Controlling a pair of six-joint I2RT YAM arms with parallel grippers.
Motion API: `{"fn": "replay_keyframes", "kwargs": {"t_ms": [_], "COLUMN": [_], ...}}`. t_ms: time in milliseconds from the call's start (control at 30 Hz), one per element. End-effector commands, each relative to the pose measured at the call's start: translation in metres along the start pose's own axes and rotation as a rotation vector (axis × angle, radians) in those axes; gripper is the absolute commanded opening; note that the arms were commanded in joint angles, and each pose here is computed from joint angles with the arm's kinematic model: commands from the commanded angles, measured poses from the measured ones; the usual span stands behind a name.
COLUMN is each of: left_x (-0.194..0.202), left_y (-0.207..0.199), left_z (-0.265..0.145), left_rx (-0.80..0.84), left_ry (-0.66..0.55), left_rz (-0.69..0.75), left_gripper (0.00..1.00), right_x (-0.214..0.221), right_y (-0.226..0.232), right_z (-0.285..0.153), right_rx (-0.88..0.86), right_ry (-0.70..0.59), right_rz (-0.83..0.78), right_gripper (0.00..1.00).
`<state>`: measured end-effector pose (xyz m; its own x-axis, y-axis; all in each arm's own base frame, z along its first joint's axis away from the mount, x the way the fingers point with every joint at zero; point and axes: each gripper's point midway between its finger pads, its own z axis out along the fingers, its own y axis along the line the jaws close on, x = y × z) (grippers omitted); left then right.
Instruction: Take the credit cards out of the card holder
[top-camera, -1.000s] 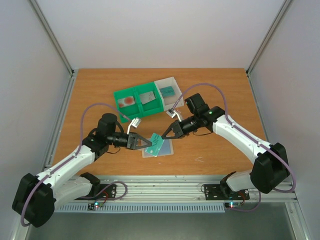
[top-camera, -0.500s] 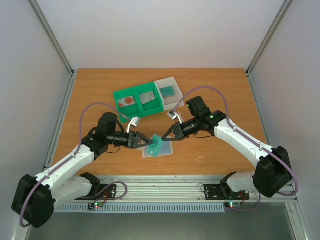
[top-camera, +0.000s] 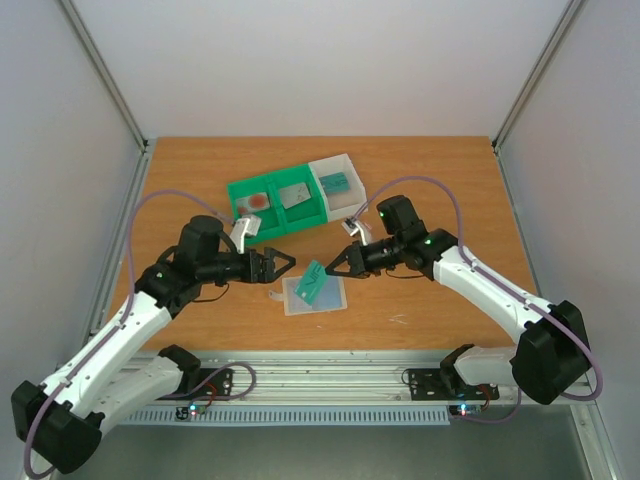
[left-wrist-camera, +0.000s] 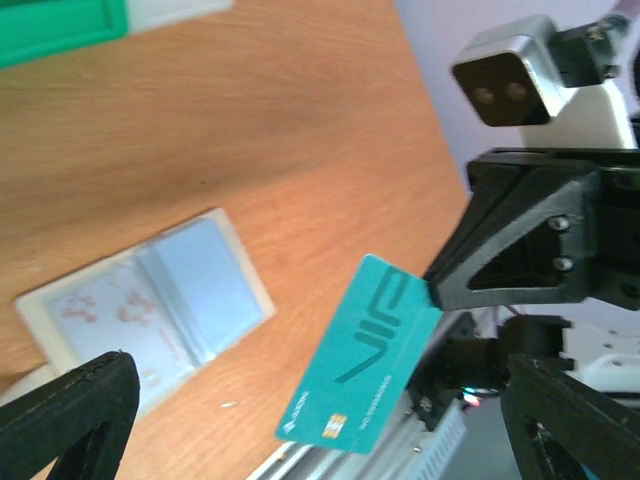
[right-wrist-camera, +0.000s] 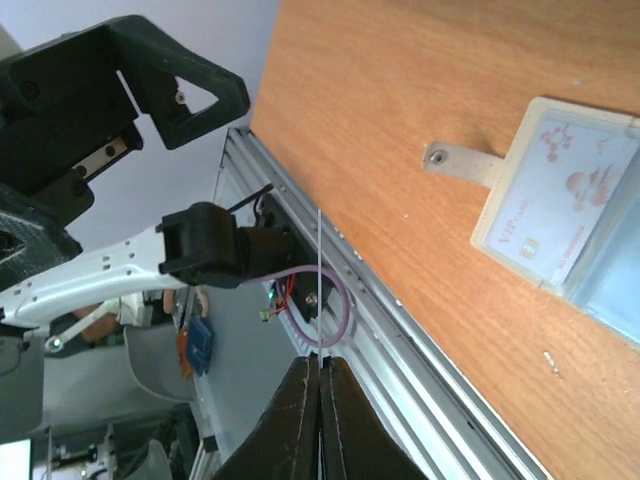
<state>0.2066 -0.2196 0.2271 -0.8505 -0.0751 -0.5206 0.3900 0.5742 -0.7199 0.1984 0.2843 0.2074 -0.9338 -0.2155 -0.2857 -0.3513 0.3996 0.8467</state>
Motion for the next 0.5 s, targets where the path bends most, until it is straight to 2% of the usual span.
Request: {"fn": "replay_keyframes", "kwargs": {"t_ms": [0, 133, 467], "left_x": [-0.011, -0.014, 0.005], "left_y": [0.024, 0.036, 0.068], "left_z": [-0.012, -0.012, 0.011], "left_rx": [-0.183, -0.246, -0.278], "left_ry": [-0.053, -0.075, -0.044], "left_rz": [0.055, 0.035, -0.064], "left_gripper": [0.99, 0.99, 0.99], "right_x": [-0.023, -0.040, -0.075], "right_y": [0.002, -0.013, -0.060], "right_z": [-0.012, -0.026, -0.055], "right_rx": [0.042, 0.062, 0.220], "right_ry": [-0.099, -0.177, -0.362], "right_rz": [0.003, 0.077, 0.166], "right_gripper": [0.01, 0.01, 0.01]}}
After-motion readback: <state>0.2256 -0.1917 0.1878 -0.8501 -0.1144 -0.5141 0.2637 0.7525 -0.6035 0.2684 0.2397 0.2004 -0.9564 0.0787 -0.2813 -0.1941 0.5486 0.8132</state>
